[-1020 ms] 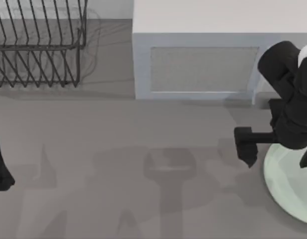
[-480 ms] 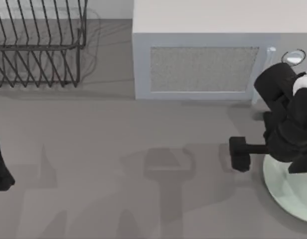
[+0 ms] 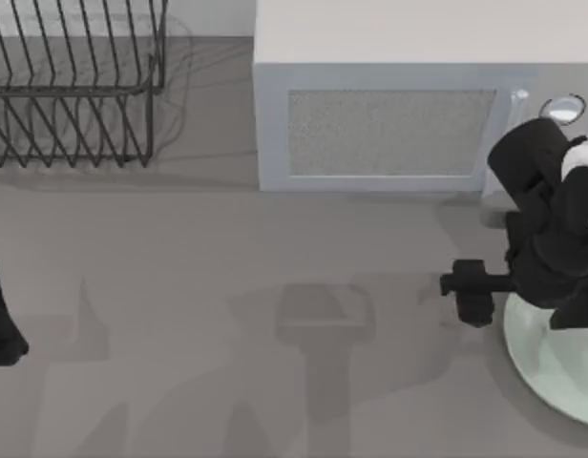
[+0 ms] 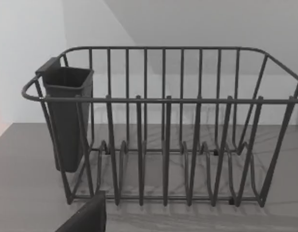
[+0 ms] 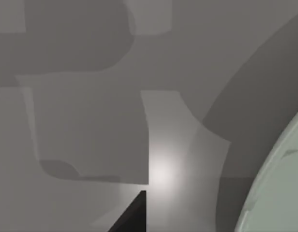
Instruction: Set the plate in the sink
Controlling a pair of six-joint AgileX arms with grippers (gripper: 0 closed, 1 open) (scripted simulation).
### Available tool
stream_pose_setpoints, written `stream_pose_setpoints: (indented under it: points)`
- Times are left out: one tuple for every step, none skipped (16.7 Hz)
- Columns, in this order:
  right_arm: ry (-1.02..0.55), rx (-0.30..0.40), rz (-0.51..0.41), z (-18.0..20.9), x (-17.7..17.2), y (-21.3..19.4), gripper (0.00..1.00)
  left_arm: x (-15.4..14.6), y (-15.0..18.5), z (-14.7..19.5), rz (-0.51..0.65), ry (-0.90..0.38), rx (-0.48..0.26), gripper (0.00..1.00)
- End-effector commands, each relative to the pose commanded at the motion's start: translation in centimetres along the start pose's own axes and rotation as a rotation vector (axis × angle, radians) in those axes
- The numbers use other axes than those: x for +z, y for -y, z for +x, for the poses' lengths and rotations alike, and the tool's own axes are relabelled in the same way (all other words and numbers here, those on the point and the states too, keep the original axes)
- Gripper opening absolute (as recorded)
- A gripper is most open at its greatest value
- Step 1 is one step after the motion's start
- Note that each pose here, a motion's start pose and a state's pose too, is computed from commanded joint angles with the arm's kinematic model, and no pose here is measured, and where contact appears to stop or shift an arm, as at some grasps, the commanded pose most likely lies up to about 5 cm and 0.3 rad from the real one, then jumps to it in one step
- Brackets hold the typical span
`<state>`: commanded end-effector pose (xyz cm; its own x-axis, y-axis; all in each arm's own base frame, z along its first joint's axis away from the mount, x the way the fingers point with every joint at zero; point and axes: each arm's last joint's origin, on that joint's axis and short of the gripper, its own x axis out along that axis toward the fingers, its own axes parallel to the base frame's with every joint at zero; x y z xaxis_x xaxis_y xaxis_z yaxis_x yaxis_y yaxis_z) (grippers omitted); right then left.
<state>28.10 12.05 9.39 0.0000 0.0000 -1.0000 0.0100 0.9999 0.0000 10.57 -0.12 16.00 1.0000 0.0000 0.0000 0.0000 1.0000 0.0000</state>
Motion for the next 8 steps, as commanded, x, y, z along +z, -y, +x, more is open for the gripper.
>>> stream_pose_setpoints:
  points:
    - [0.000,0.000,0.000,0.00,0.00,0.00,0.47,0.00,0.00,0.00,0.000,0.000,0.000,1.00]
    - [0.000,0.000,0.000,0.00,0.00,0.00,0.40,0.00,0.00,0.00,0.000,0.000,0.000,1.00]
    - [0.000,0.000,0.000,0.00,0.00,0.00,0.32,0.00,0.00,0.00,0.000,0.000,0.000,1.00]
    - [0.000,0.000,0.000,0.00,0.00,0.00,0.25,0.00,0.00,0.00,0.000,0.000,0.000,1.00]
    - [0.000,0.000,0.000,0.00,0.00,0.00,0.17,0.00,0.00,0.00,0.000,0.000,0.000,1.00]
    - [0.000,0.000,0.000,0.00,0.00,0.00,0.10,0.00,0.00,0.00,0.000,0.000,0.000,1.00]
    - [0.000,0.000,0.000,0.00,0.00,0.00,0.02,0.00,0.00,0.00,0.000,0.000,0.000,1.00]
    - [0.000,0.000,0.000,0.00,0.00,0.00,0.00,0.00,0.00,0.00,0.000,0.000,0.000,1.00]
